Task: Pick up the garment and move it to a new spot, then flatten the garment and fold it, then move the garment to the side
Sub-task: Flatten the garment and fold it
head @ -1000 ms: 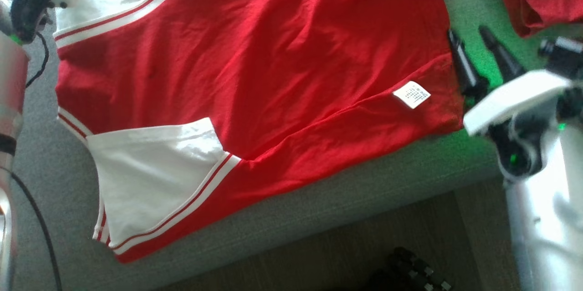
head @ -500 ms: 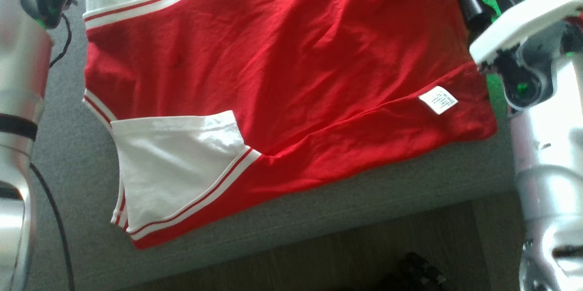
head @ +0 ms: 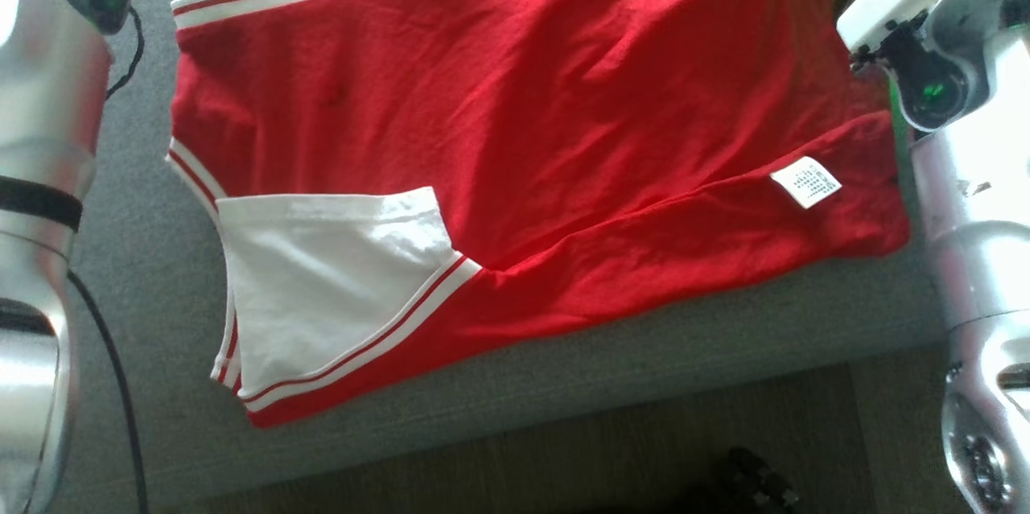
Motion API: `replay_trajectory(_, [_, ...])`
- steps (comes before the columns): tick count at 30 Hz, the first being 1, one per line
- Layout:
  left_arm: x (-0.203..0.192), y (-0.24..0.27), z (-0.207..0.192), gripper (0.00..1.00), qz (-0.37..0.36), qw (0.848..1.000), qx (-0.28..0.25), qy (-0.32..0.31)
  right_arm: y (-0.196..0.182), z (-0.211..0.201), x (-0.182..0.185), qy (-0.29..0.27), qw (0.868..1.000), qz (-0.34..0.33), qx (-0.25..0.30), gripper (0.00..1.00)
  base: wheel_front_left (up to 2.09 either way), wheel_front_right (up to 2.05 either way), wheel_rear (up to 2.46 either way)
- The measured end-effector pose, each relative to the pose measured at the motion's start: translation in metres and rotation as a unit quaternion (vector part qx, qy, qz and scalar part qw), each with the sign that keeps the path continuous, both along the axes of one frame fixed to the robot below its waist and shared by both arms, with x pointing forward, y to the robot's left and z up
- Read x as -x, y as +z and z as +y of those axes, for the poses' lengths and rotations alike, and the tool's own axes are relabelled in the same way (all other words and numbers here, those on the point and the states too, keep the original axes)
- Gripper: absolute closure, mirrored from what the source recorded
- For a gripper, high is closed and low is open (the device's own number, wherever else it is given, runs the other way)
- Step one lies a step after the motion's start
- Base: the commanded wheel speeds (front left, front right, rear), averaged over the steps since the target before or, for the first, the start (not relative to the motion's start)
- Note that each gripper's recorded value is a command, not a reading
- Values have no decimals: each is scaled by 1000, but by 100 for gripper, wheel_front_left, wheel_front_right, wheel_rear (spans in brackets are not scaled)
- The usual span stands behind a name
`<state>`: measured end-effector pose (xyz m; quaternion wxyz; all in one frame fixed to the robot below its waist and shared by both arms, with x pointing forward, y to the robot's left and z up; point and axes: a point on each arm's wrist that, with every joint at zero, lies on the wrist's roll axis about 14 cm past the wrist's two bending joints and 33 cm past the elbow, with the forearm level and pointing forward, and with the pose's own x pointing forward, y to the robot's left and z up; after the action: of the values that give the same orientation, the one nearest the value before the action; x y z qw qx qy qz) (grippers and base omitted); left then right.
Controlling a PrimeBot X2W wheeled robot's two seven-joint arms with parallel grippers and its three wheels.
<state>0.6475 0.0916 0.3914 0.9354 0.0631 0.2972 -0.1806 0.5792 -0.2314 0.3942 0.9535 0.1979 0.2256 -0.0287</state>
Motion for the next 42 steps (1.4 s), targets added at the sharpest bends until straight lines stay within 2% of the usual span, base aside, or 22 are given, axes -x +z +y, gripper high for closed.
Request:
replay_trajectory(3, [0,0,3,100,0,1000,-2,3,2,-1,-2,2,1000,-3,0,96,0,0,0])
replay_trajectory(4, [-1,1,3,100,-1,1000,-2,0,3,-2,-2,1,1000,-4,0,100,0,0,0])
replay_trajectory(10, [-4,9,1,100,-20,1000,4,-4,8,-7,-4,-1,1000,-16,6,100,0,0,0])
replay_trajectory(16, [-17,35,1,100,-87,996,13,-8,28,-12,-16,-4,999,-46,13,100,0,0,0])
replay_trajectory(23, [-40,99,5,100,-214,976,36,-1,66,-21,-39,-7,995,-96,24,100,0,0,0])
replay_trajectory(26, [-41,115,9,100,-244,969,51,5,76,-22,-43,-7,994,-107,26,100,0,0,0])
replay_trajectory(32, [-29,132,5,100,-273,959,83,-6,80,-17,-39,10,994,-103,29,100,0,0,0])
replay_trajectory(42, [30,110,16,100,-245,959,141,-3,64,-19,-1,31,997,-68,29,100,0,0,0])
